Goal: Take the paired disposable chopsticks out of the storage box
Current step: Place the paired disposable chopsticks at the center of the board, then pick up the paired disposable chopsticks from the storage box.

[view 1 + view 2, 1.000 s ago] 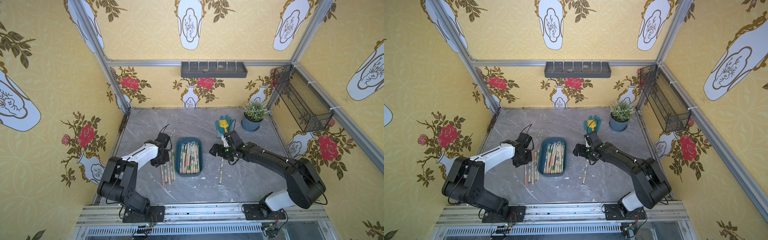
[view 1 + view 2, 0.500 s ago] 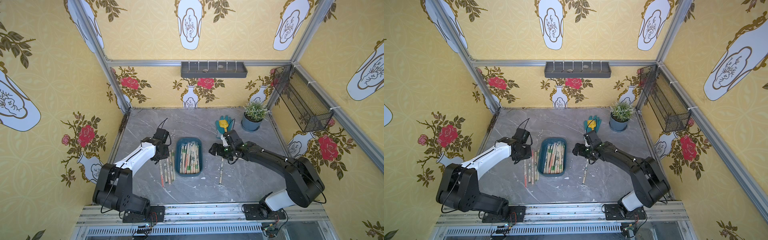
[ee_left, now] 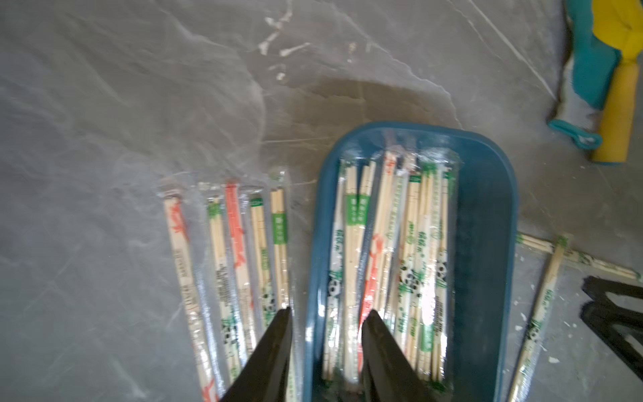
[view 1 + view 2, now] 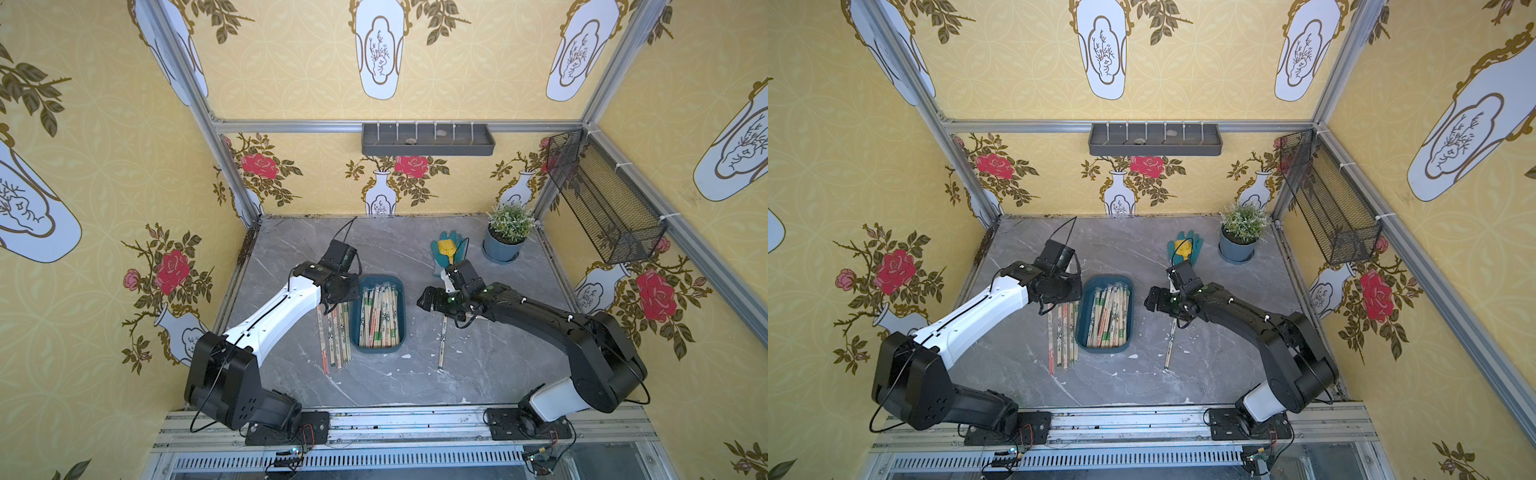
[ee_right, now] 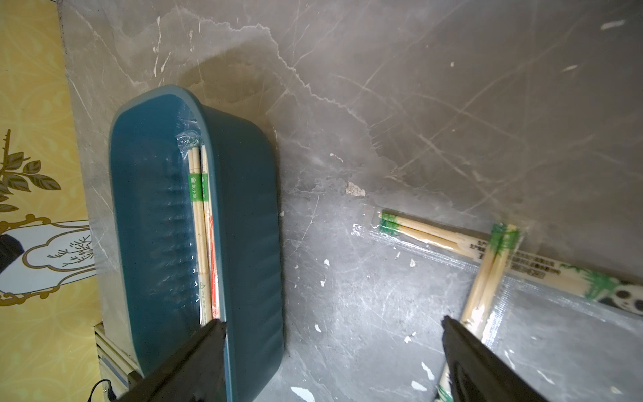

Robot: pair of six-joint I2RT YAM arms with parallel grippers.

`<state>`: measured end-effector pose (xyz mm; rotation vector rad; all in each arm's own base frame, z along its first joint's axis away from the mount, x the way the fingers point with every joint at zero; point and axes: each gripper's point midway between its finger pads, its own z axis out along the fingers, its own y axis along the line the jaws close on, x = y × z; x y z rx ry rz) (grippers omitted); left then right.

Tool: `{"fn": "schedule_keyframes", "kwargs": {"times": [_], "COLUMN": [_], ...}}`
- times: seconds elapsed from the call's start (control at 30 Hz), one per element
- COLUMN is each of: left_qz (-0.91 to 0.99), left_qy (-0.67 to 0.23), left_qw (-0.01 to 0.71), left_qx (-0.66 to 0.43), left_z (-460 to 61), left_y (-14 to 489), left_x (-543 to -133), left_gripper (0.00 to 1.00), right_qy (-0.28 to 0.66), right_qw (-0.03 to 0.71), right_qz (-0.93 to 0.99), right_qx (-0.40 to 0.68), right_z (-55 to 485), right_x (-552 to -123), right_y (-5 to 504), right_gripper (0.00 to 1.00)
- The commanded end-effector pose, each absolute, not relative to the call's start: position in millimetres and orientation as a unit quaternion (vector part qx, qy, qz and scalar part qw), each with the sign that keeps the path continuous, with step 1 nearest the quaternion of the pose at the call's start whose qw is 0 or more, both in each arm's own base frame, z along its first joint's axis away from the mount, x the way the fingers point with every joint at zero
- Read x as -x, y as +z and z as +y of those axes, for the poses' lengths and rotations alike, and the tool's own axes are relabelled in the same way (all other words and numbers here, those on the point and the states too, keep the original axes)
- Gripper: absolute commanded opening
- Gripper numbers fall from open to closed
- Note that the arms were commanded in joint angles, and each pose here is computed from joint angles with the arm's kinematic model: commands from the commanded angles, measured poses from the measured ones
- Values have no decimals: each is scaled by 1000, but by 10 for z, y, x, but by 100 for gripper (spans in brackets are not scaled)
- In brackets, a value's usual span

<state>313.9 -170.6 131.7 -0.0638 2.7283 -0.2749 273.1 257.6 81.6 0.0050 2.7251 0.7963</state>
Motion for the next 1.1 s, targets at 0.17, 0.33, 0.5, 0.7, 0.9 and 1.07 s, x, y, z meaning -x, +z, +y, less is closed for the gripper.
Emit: {"fn": "schedule_keyframes", "kwargs": {"times": [0.17,0.33,0.5,0.7,0.9,1.07], "left_qz": [982,988,992,994,995,996], "left_qy": [-92,-71,-54,-39,-13,4], "left_qw": [162,134,117,99,92,88], "left_qx": [4,13,14,29,33,34], "left_z": [-2129,-2132,-2115,-2089,-2023,-1972], "left_y": [1031,824,666,485,366,291], "left_x": [-3202,-3222,-3226,-3210,-3215,-3209], "left_gripper": [36,32,28,25,24,24], "right_qy": [280,281,280,280,281,281], "right_qw": [155,155,155,154,155,155], "right_qz": [947,947,947,948,947,947], "right_qx": [-4,-5,-7,-7,-7,-6], "right_z": [2584,2571,2550,2549,2550,2550], "right_x": [-2731,-2704,-2691,-2684,-2688,-2686], "right_y": [815,797,782,771,780,775], "right_gripper": [97,97,97,98,98,97]}}
